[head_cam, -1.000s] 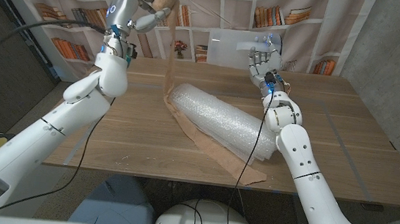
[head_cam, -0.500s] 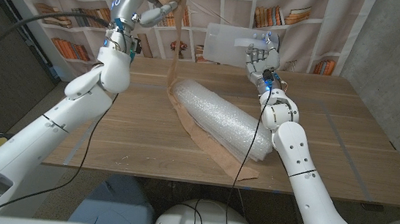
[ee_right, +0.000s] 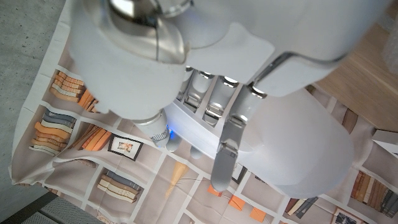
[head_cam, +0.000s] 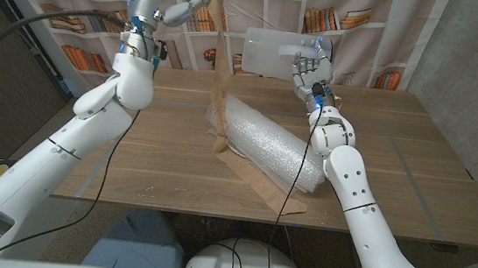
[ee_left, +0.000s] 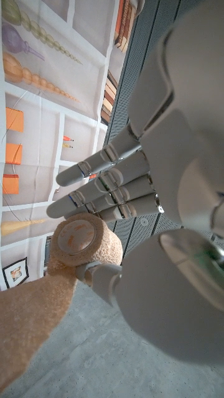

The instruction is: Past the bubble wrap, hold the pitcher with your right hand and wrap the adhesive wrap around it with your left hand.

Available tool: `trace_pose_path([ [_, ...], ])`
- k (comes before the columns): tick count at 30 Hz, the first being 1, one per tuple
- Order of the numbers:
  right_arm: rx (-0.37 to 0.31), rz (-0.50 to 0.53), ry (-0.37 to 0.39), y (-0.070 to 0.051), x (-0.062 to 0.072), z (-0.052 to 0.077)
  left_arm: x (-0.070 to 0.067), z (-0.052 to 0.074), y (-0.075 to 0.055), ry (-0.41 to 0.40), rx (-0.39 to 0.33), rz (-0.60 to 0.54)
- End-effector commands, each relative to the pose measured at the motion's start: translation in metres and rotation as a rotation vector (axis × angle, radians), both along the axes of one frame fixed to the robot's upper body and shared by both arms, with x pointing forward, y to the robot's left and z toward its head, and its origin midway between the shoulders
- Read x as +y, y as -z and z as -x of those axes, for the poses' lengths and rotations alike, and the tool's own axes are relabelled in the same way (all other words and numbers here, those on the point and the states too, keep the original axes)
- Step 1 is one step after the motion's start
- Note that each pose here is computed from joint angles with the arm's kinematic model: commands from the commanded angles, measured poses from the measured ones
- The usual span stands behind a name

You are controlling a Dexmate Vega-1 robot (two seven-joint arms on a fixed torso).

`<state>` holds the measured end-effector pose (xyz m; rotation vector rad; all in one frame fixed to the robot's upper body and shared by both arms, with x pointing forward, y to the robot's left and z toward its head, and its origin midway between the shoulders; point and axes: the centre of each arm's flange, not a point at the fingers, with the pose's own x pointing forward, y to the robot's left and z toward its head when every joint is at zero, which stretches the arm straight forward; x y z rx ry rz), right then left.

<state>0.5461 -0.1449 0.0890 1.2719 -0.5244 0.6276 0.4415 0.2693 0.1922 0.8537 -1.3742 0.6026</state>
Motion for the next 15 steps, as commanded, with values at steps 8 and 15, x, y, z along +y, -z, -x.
trace_pose_path([
  [8,-0.001,0.008,0.000,0.002,0.002,0.002,0.004,0.008,-0.011,0.032,-0.022,0.023],
  [15,0.003,0.022,-0.022,0.007,0.007,0.008,-0.004,0.007,-0.019,0.048,-0.017,0.002],
])
